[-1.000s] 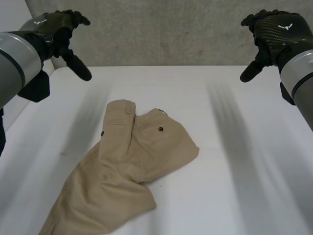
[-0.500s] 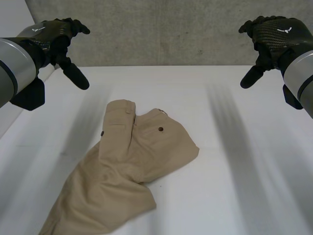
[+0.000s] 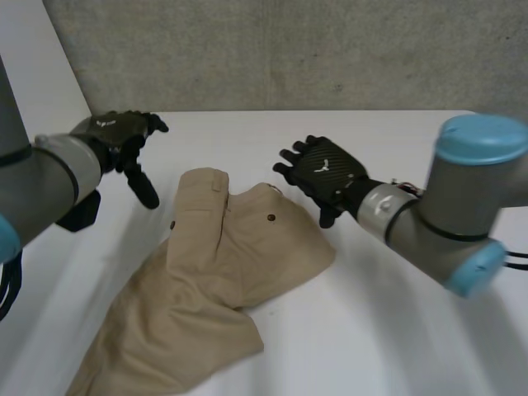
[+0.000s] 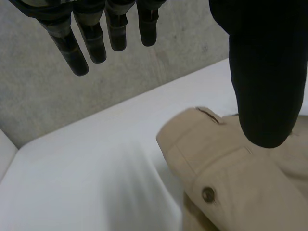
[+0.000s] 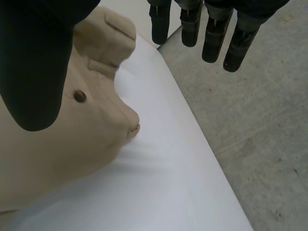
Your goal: Fold the shorts.
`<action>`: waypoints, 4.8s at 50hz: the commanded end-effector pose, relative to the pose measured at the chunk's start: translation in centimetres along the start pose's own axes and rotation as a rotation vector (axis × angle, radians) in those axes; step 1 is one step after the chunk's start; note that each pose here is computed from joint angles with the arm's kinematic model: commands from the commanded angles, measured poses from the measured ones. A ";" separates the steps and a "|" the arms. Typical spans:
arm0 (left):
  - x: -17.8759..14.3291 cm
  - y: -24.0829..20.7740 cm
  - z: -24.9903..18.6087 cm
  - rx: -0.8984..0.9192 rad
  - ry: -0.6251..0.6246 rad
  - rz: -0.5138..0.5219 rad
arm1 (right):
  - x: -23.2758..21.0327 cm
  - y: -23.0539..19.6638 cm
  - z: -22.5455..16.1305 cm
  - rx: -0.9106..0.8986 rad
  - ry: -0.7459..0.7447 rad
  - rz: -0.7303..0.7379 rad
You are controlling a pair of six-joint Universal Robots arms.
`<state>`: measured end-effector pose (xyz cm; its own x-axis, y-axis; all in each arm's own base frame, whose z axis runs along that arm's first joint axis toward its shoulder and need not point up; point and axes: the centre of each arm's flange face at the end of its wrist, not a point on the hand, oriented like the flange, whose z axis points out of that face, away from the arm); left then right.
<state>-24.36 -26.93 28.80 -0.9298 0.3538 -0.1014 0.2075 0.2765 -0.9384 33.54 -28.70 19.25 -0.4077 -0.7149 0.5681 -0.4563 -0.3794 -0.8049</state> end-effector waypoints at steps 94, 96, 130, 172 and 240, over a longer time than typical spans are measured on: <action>-4.0 11.2 -3.1 -0.191 -0.172 0.008 | 1.3 -5.6 0.3 -0.088 -0.132 0.158; -3.9 11.6 -3.2 -0.206 -0.165 0.018 | 0.7 -5.2 1.3 -0.067 -0.137 0.173; -2.3 15.0 -1.4 -0.302 -0.109 0.044 | -7.0 1.9 6.3 -0.131 -0.310 0.357; 3.3 -0.4 -9.7 0.373 0.031 0.248 | 1.0 -3.8 3.9 0.041 -0.141 0.578; 5.0 -18.2 -5.9 1.083 -0.441 0.354 | 17.3 -18.7 -2.3 0.660 0.740 -0.007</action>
<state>-28.92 -25.07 52.16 -0.9513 -0.2127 -0.2229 0.3016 -0.7910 -0.5323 34.18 -32.45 46.98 -0.9209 -0.2286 0.3156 0.0285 -0.8471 -0.5306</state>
